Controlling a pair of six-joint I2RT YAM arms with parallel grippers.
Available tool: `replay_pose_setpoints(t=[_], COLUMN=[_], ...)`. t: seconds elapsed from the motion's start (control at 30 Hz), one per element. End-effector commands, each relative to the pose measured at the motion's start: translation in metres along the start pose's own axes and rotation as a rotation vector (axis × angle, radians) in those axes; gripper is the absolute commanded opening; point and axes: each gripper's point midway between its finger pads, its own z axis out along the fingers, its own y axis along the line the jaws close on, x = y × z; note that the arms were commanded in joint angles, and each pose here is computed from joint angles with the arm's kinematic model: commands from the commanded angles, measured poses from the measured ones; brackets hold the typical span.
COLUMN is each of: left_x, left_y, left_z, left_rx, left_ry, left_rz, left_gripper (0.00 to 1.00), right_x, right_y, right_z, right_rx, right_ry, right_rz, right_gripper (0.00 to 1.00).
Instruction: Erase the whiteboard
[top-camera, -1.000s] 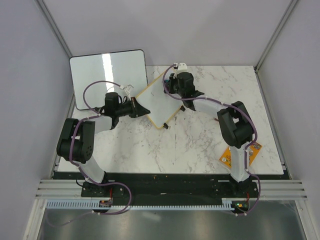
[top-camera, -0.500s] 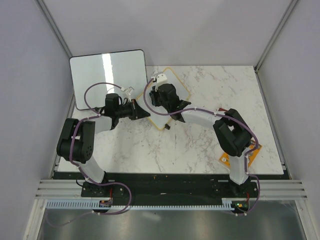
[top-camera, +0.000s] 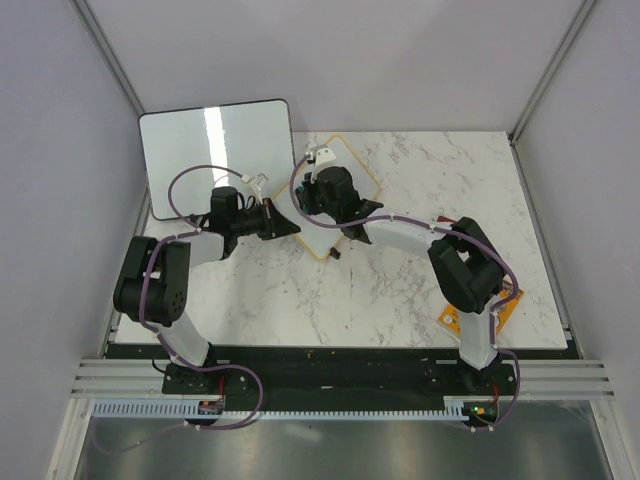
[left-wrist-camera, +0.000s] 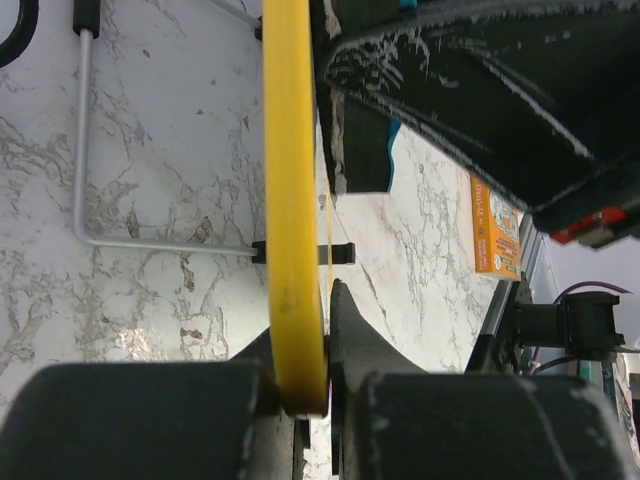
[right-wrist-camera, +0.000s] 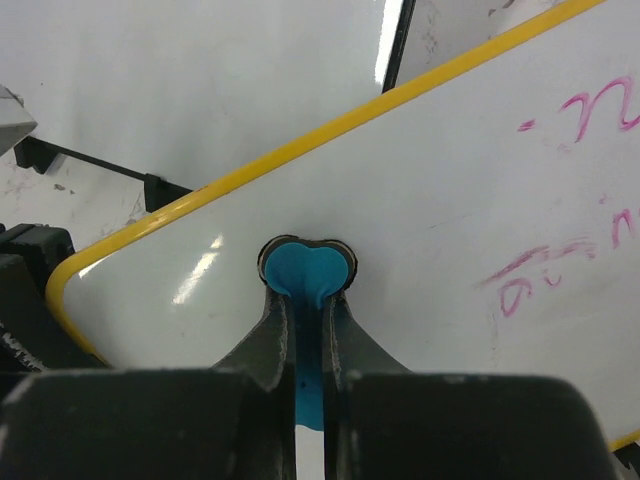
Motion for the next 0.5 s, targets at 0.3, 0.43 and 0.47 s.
replay_pose_setpoints(t=[0.3,0.43,0.47], left_x=[0.026,0.026,0.026], left_y=[-0.035,-0.035,-0.035], left_z=[0.007,0.007,0.007], left_rx=[0.166,0.166,0.164], left_ry=[0.094,0.093,0.094], left_rz=[0.246,0.248,0.245], left_gripper=[0.02,0.02,0.02], right_x=[0.145,0.157,0.155], right_y=[-0.152,-0.181,-0.186], right_z=[0.023,0.027,0.029], right_rx=[0.268,0.356,0.367], right_ry=[0.431,0.468,0.465], right_rz=[0.175,0.251,0.261], right_gripper=[0.0,0.0,0.0])
